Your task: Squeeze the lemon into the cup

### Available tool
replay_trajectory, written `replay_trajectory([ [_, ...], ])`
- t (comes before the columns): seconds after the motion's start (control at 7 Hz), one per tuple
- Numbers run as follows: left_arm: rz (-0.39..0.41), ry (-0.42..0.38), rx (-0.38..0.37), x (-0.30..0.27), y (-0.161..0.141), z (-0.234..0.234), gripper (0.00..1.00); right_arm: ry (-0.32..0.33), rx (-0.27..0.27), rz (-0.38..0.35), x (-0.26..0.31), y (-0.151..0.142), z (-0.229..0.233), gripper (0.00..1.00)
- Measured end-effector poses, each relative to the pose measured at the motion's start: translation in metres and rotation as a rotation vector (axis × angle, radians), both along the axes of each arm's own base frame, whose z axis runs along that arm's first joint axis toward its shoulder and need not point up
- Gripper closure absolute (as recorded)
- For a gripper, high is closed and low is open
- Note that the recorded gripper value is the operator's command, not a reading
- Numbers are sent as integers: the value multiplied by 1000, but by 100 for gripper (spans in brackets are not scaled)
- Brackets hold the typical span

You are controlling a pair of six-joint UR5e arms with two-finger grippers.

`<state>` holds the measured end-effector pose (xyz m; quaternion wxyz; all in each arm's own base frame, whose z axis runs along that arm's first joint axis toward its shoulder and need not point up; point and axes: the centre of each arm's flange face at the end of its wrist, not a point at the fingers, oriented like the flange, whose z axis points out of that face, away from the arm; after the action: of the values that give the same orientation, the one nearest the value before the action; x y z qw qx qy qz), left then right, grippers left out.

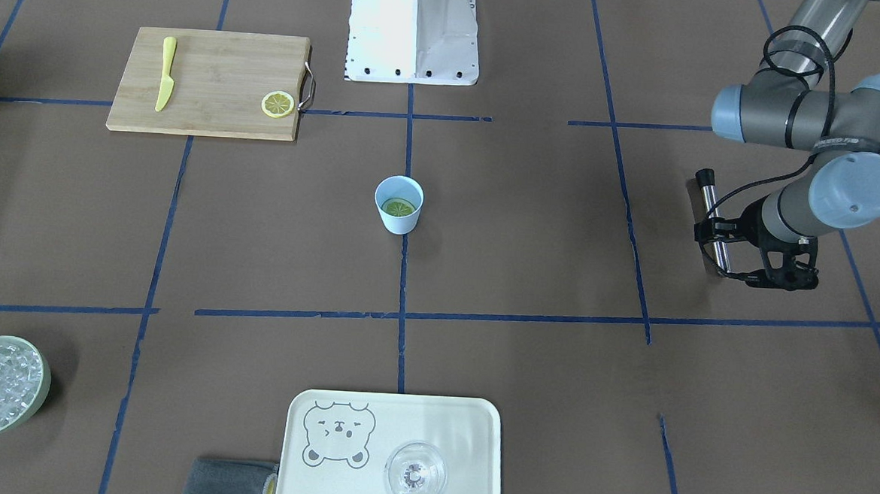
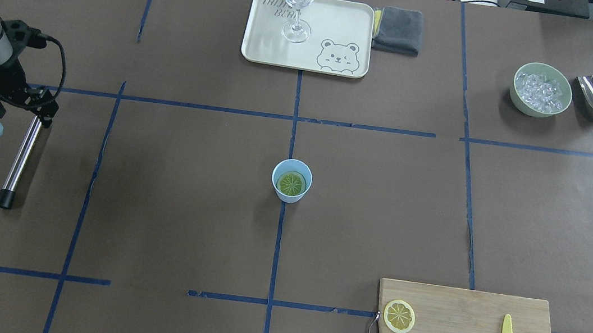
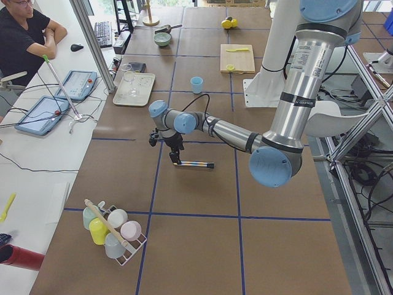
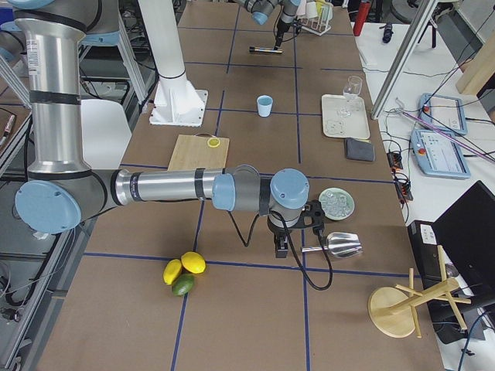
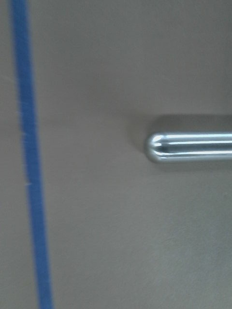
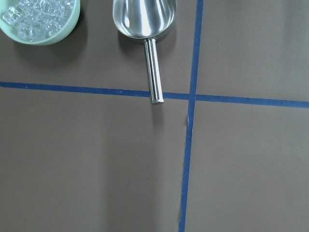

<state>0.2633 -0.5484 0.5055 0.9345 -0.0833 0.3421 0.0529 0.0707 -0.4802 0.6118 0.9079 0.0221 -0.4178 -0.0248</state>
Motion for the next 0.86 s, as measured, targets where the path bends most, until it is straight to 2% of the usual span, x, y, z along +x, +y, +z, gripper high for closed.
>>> replay_trajectory([
  [0.43,-136,59,109,-75,-43,-41,0,-1,-12,11,0,0,-1,0],
  [0.86,-156,56,224,-177,-45,-14,0,0,-16,15,0,-1,-1,0],
])
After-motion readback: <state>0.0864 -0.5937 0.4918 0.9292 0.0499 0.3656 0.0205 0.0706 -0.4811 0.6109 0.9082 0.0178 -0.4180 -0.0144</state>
